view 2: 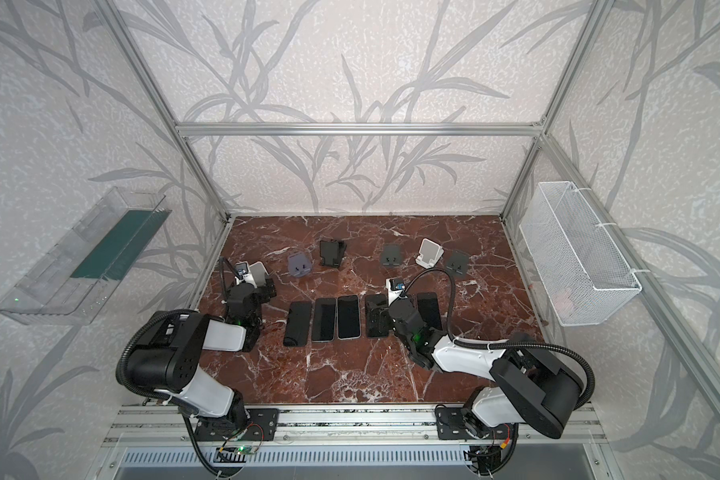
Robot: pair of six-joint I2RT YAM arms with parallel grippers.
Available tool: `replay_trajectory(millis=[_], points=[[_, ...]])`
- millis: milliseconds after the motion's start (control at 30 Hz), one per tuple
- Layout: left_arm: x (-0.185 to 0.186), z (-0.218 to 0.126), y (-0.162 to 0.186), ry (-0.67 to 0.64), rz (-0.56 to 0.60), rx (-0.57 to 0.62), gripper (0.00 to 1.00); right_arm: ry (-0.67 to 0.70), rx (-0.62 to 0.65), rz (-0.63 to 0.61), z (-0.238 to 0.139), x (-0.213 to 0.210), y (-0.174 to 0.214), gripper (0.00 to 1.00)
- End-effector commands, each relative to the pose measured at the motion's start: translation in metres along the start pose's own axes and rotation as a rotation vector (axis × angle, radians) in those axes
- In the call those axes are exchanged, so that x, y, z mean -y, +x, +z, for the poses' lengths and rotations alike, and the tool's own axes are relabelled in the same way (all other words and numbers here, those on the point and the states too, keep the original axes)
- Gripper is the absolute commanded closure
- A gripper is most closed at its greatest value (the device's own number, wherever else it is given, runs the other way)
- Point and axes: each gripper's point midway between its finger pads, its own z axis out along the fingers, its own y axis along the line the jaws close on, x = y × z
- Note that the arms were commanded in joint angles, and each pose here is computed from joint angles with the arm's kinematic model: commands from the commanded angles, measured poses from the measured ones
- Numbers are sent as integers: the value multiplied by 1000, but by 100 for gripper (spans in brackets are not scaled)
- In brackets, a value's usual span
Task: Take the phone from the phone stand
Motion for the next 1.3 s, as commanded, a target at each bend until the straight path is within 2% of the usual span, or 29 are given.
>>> replay_trajectory(millis=[0, 100, 167, 333, 433, 533, 633, 700, 800, 867, 1000, 1200, 1267], points=[[-3, 1, -6, -14, -10, 9, 1, 86, 56, 84, 0, 20, -10, 6], [-3, 1, -6, -13, -9, 9, 1, 53, 49, 78, 1, 11, -15, 6], [-3, 1, -5, -13, -9, 8, 1, 26, 78, 34, 0, 1, -33, 1], [-3, 1, -6, -13, -9, 8, 1, 66, 148, -99, -7, -3, -70, 1], [-3, 1, -5, -13, -9, 8, 1, 83, 102, -221, -5, -4, -68, 1], [-3, 1, -5, -14, -8, 8, 1, 107, 78, -246, -9, 2, -65, 1], [-3, 1, -6, -14, -7, 9, 1, 169, 159, -207, -22, 16, -76, 1], [-2, 1, -6, -12, -9, 10, 1, 185, 237, -285, -31, 23, -86, 1], [-2, 1, -5, -12, -6, 7, 1, 293, 328, -368, -45, 52, -100, 1], [-3, 1, -6, -12, -8, 10, 1, 424, 324, -427, -56, 77, -103, 1], [-3, 1, -5, -13, -6, 8, 1, 564, 336, -486, -69, 108, -103, 1], [-3, 1, -6, -14, -8, 9, 1, 721, 297, -423, -72, 162, -82, 1], [-3, 1, -5, -14, -7, 8, 1, 743, 267, -445, -63, 174, -70, 1]])
